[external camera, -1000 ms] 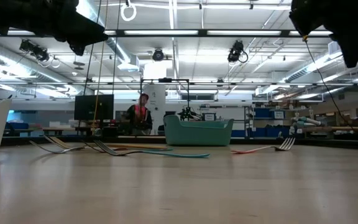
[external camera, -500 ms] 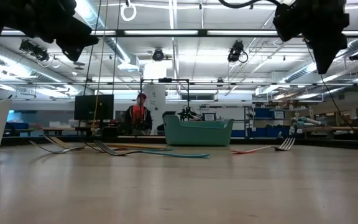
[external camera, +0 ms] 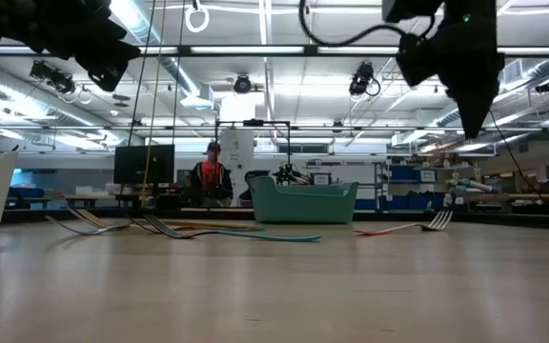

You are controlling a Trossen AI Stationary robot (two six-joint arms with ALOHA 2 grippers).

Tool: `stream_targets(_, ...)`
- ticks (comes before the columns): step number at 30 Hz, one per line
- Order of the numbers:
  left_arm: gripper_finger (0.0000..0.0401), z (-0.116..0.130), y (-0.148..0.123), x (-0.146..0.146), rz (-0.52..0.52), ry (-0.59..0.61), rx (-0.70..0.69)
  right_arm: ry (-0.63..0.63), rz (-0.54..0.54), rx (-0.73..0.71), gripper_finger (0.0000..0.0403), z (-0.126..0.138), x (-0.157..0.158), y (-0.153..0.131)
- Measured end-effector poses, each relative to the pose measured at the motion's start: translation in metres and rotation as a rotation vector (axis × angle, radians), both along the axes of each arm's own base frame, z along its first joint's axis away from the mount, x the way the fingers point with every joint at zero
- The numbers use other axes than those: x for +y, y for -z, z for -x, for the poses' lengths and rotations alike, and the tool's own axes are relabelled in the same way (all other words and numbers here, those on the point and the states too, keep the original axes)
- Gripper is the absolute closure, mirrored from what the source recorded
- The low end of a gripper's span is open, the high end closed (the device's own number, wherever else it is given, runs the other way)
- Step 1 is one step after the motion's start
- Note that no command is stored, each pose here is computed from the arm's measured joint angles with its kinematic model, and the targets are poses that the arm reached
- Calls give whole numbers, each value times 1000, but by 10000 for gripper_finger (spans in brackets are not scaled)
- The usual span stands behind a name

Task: Sort silverware by color (type)
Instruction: Put the orange fork into the black bin

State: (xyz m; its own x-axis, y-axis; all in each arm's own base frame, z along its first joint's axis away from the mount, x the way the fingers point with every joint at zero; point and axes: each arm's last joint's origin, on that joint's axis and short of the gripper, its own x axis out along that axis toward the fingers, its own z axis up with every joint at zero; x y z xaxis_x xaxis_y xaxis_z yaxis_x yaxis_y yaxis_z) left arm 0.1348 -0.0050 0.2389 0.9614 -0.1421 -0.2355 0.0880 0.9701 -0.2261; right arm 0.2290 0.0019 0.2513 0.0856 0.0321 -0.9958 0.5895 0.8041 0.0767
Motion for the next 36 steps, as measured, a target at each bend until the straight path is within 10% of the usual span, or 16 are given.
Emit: stream_targets(36,259,0,1,-4,-121,-28,3,-686,185,59,318,-118,-22,50)
